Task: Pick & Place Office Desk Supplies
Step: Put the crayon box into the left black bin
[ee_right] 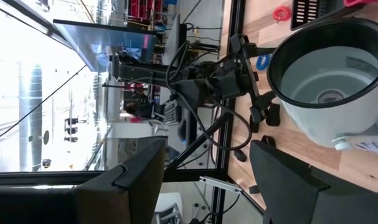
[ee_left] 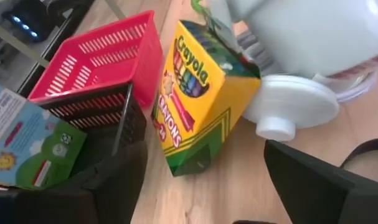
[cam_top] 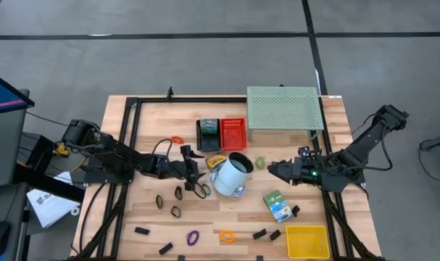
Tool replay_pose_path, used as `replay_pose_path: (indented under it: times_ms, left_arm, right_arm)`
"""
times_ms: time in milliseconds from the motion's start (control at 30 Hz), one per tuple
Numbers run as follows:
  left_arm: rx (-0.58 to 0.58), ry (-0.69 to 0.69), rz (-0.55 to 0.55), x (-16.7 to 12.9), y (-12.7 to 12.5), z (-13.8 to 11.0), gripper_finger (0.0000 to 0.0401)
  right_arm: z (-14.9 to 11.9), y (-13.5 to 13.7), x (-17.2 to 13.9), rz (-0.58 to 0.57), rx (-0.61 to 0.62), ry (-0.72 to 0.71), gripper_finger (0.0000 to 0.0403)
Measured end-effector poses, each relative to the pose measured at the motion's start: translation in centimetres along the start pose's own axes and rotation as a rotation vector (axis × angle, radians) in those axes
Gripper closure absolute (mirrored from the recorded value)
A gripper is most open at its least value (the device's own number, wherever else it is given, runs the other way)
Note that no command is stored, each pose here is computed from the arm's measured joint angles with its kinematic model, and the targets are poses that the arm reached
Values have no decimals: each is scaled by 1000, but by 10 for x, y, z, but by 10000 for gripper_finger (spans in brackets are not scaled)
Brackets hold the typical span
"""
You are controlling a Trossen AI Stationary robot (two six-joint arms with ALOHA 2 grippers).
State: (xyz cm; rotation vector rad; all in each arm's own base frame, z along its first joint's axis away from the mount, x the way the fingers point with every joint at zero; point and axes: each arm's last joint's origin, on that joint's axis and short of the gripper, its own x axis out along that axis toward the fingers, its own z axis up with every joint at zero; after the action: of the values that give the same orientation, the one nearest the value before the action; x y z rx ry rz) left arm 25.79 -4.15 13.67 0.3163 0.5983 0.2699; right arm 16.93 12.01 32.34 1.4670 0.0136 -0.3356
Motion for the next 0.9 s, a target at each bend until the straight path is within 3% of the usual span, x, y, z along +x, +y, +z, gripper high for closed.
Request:
replay_pose_path:
  times_ms: [900]
  left_arm:
    - [-6,-25,54,37,-9,-6,87]
  right_arm:
    - [-2,-1,-2,0,5,12,172]
